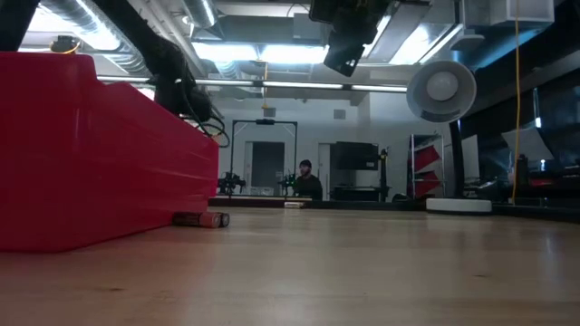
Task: Sort batteries
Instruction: Put the black battery into the left red bin
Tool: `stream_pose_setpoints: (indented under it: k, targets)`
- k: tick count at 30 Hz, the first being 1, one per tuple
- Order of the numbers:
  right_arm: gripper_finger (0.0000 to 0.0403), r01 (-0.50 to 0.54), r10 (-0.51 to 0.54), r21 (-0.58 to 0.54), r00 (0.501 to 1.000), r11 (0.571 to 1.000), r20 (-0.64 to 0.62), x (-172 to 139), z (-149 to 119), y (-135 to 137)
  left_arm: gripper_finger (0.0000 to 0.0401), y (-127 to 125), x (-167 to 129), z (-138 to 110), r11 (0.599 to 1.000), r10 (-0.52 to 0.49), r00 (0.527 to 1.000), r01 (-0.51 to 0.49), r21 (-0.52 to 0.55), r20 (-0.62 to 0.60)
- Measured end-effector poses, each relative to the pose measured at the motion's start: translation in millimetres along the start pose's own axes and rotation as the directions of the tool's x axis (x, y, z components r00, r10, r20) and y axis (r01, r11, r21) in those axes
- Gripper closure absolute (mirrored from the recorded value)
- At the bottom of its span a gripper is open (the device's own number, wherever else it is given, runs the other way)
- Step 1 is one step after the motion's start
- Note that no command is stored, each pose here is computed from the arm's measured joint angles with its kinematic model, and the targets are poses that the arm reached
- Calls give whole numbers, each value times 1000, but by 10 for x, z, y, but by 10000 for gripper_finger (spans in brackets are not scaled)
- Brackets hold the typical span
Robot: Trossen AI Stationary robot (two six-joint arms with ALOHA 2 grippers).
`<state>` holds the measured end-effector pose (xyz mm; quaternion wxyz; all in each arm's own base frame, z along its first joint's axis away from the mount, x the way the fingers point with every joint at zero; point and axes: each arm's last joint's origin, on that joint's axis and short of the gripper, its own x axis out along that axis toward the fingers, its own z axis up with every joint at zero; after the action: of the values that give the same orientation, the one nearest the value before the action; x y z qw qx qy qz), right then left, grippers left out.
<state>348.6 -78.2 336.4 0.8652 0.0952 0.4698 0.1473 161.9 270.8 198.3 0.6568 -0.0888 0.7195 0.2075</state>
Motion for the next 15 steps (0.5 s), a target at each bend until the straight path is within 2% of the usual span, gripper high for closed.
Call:
stream_pose_setpoints:
  k: [3,9,15]
  targets:
    - [398,-2,2,1,1000,1000,-2,4,-1,8,208,-27,70,22,999,-11,999,13,36,-42]
    - [398,-5,6,33,1000,999,-19,4,-17,13,208,-88,380,50,993,-1,967,32,118,-254]
    - [398,-7,8,39,1000,999,-26,4,-26,15,208,-102,526,92,992,15,953,23,121,-302]
